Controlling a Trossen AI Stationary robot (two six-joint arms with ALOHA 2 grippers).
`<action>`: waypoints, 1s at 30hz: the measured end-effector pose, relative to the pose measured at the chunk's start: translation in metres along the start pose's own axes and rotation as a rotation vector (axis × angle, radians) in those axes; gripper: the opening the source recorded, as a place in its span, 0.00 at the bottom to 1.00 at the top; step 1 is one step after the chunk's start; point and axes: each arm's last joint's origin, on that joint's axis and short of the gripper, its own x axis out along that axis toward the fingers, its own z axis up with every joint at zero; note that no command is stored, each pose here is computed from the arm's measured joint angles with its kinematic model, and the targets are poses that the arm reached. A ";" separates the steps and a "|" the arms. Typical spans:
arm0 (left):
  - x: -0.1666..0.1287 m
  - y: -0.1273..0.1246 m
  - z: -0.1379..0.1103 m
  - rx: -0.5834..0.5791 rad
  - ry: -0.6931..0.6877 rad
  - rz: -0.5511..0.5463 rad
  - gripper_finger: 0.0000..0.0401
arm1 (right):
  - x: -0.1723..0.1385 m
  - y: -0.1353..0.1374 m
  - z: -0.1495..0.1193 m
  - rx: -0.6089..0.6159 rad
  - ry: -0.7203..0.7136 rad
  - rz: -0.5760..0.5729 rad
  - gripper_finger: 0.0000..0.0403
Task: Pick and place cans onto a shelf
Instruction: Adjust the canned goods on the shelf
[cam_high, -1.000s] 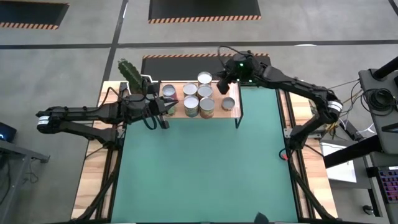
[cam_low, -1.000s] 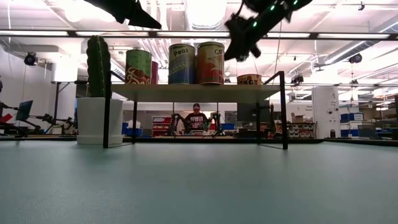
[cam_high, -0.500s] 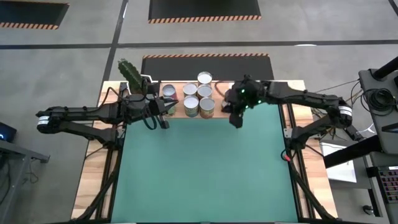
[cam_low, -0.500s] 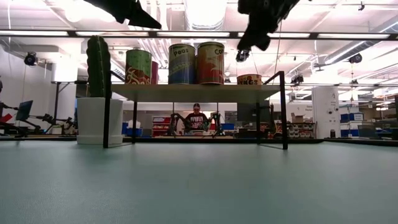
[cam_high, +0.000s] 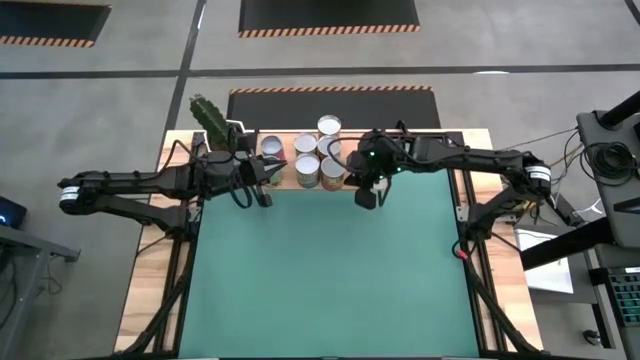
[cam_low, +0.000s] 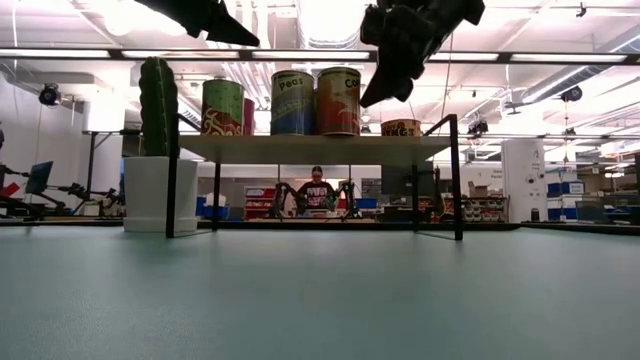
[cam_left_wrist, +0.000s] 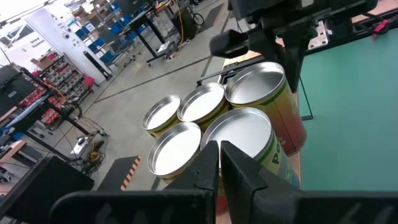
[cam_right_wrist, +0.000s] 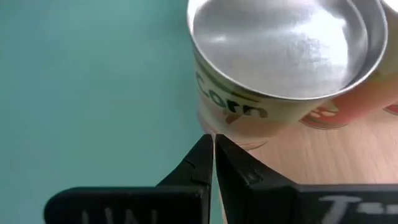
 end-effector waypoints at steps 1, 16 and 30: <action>0.000 0.000 0.000 0.000 0.000 0.000 0.00 | 0.000 0.000 0.000 0.000 0.000 0.000 0.02; 0.000 0.000 0.000 0.000 0.000 0.000 0.00 | -0.001 -0.001 0.003 -0.005 -0.033 -0.012 0.02; 0.000 0.000 -0.001 0.003 0.007 -0.003 0.00 | -0.037 0.001 -0.011 0.101 0.074 -0.200 0.02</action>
